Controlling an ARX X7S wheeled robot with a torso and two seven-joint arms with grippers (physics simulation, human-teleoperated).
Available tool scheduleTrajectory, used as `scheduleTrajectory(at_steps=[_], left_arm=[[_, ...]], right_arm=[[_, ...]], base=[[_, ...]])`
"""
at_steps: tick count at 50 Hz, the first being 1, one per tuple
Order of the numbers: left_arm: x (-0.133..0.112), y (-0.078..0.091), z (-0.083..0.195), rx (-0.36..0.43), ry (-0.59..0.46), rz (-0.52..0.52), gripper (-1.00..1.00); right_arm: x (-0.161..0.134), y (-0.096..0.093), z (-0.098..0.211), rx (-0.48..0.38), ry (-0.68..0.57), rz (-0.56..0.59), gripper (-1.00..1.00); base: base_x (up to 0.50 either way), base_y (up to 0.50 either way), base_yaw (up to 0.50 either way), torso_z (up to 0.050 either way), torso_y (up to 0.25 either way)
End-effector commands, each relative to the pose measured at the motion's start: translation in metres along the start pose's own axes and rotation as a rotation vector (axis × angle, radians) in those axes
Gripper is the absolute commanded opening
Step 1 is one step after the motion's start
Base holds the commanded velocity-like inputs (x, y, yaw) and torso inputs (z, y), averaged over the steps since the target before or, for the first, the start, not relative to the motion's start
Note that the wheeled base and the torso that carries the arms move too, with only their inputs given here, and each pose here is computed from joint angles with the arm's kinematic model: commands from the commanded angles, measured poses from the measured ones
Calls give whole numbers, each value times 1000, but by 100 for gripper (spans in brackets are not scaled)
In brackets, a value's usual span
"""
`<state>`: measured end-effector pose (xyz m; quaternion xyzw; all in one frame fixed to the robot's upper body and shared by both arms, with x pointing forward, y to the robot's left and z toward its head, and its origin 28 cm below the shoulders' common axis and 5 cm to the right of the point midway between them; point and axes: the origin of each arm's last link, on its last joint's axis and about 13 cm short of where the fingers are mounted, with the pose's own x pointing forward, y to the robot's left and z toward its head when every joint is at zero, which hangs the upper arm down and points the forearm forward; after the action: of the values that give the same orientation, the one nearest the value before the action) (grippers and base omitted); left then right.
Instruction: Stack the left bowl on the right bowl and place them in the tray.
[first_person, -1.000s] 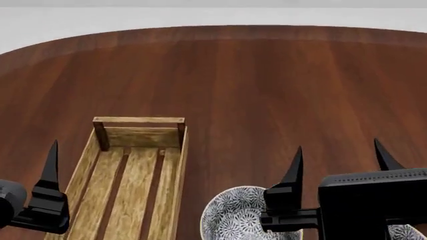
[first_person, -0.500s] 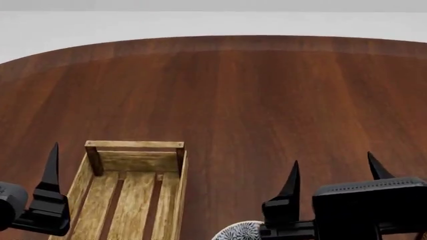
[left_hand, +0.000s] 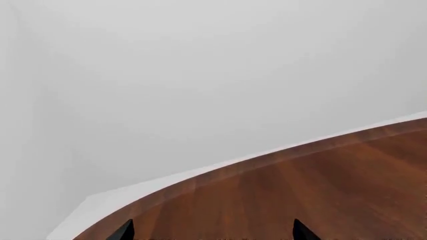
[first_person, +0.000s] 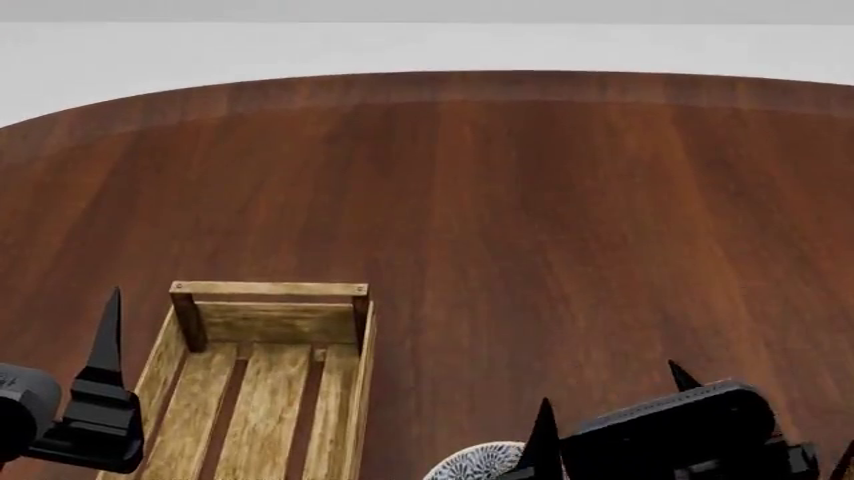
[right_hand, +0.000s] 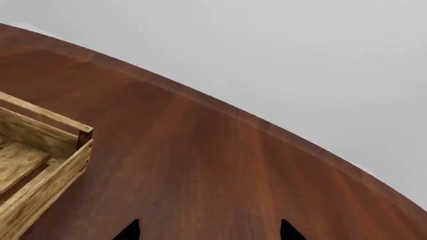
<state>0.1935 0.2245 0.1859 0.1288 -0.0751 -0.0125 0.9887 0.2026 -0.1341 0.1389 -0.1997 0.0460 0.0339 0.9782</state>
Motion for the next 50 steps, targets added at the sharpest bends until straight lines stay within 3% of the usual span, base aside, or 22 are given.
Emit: scheduleTrajectory(at_steps=[1,15,50], left_arm=[[0,0,-1,-1,0,3,100],[4,0,2,3,-6,-4,100],[1,1,-1,8,4,8,100]], right_arm=[[-4,12,-8,-61,47,133,100],[-7,18,-14,-104,105,243,100],[-17,34,-25,-136,161,391,100]], base=[[0,0,0,0,0],[0,0,0,0,0],[0,0,0,0,0]])
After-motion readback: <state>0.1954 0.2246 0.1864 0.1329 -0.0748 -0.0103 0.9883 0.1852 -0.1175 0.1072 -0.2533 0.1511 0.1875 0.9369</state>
